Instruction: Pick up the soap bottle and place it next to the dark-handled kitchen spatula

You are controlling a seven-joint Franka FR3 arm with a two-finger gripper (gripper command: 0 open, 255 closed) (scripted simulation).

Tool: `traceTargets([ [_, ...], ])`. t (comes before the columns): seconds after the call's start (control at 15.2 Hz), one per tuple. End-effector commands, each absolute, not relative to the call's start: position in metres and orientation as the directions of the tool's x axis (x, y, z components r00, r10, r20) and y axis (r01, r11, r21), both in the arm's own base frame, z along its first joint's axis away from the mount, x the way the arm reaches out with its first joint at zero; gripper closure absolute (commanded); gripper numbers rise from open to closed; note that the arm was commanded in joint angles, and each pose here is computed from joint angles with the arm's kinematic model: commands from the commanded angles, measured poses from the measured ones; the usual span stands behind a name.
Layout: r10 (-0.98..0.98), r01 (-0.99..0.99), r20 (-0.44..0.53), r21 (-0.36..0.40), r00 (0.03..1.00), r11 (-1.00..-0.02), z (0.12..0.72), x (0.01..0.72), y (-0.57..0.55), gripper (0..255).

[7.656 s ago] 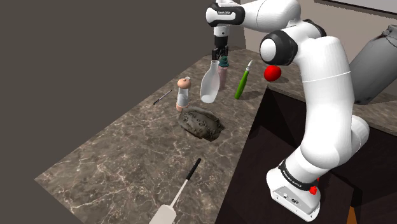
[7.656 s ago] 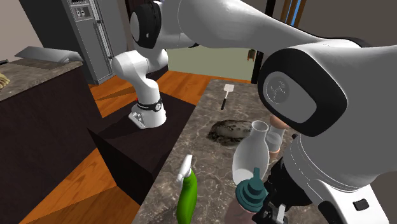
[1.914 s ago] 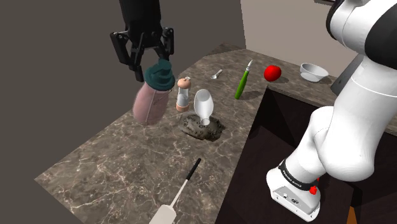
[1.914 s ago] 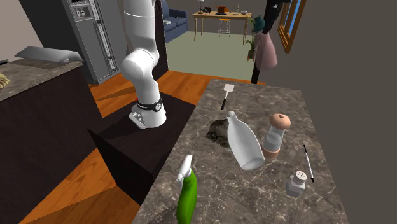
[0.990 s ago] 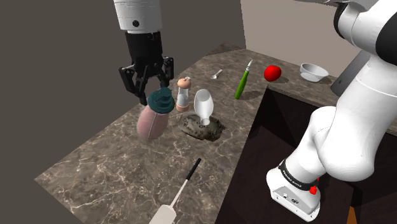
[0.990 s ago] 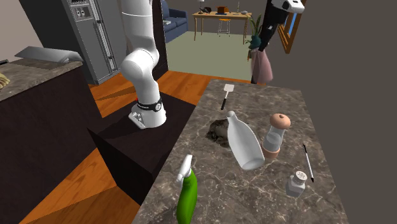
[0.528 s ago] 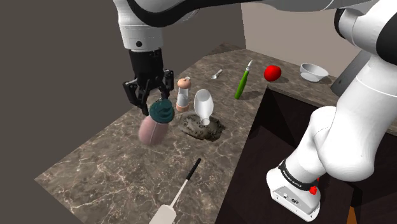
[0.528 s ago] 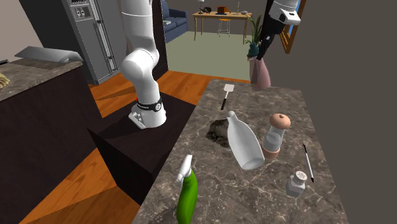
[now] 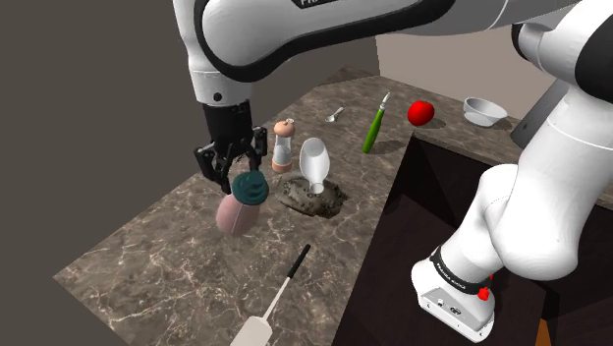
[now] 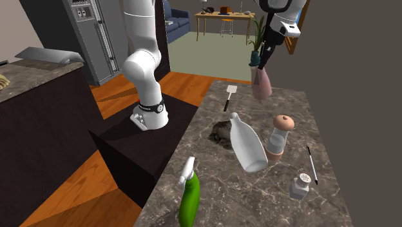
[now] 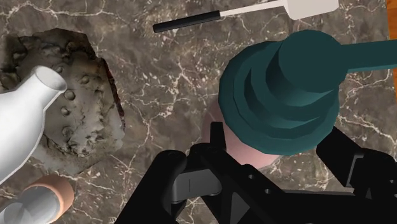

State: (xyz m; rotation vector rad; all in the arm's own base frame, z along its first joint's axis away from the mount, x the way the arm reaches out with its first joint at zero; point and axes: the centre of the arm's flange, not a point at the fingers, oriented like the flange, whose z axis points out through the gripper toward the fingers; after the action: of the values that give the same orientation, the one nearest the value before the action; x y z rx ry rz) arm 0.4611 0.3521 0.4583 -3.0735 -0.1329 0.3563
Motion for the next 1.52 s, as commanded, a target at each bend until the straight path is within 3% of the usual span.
traceTargets([
  [0.0,0.090,0.080,-0.226,-0.055,0.970,-0.995,0.448,0.461,0.352,255],
  [0.66,0.090,0.080,-0.226,-0.055,0.970,-0.995,0.392,0.461,0.352,255],
  [1.19,0.090,0.080,-0.226,-0.055,0.970,-0.995,0.392,0.461,0.352,255],
  [1.25,0.090,0.080,-0.226,-0.055,0.970,-0.995,0.392,0.461,0.352,0],
  [1.45,0.090,0.080,-0.226,-0.055,0.970,-0.995,0.392,0.461,0.352,0],
])
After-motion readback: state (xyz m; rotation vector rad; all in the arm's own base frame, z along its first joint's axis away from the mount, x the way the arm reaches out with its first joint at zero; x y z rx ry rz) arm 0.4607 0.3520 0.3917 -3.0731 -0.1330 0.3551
